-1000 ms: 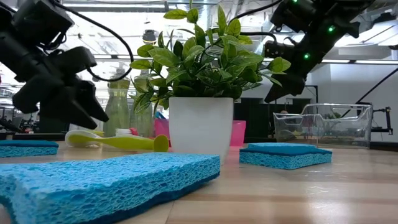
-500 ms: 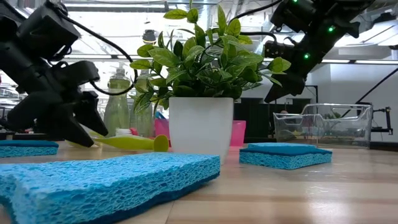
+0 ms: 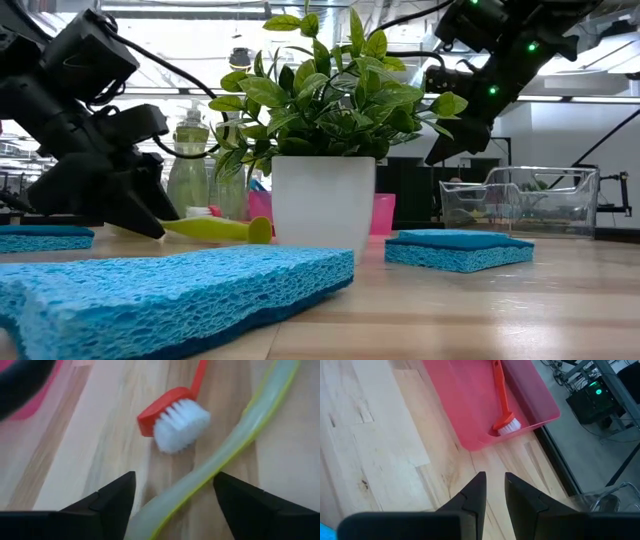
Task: Pick & Place Kitchen Sink Supplies
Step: Put the yellow dish brush into the red bin
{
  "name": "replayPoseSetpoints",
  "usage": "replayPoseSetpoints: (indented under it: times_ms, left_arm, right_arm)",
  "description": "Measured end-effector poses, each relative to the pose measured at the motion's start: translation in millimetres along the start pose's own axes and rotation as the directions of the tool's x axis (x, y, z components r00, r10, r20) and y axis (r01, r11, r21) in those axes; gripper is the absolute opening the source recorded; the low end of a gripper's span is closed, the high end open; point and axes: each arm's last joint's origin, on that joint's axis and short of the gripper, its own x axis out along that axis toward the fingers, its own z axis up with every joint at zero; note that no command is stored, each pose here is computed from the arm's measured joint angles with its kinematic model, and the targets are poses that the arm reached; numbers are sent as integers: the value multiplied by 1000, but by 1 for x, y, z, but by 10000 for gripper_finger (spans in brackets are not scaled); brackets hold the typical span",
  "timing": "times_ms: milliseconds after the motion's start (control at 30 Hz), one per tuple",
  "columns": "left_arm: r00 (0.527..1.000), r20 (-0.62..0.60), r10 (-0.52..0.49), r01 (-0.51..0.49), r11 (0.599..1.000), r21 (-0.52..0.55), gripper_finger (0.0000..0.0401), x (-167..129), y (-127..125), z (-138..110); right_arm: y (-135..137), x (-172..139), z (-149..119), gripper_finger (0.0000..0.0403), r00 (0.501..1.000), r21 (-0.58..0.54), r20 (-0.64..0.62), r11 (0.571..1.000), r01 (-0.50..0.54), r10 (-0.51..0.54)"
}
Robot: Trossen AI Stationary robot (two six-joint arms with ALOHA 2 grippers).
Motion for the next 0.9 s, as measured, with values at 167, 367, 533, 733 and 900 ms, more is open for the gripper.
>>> replayPoseSetpoints:
  times_ms: [167,367,533,733,900]
  left_arm:
    - [1000,1,-22,22,1000,1,216,0,-1,0]
    - [1000,1,-23,23,1000,0,150,0,-1,0]
    - [1000,2,-24,24,1000,5,100,0,-1,0]
    - [999,2,-55,55,999,5,52,0,-2,0]
    - [998,4,-65,65,998,4,49,0,-2,1]
  right_arm:
    - [0,0,0,63,1000,0,0,1000,0,0]
    - [0,0,0,63,1000,0,0,1000,0,0]
    - [0,0,0,63,1000,4,0,1000,0,0]
    - [0,0,0,63,1000,9,0,1000,0,0]
    - [0,0,0,63,1000,8,-1,1000,0,0]
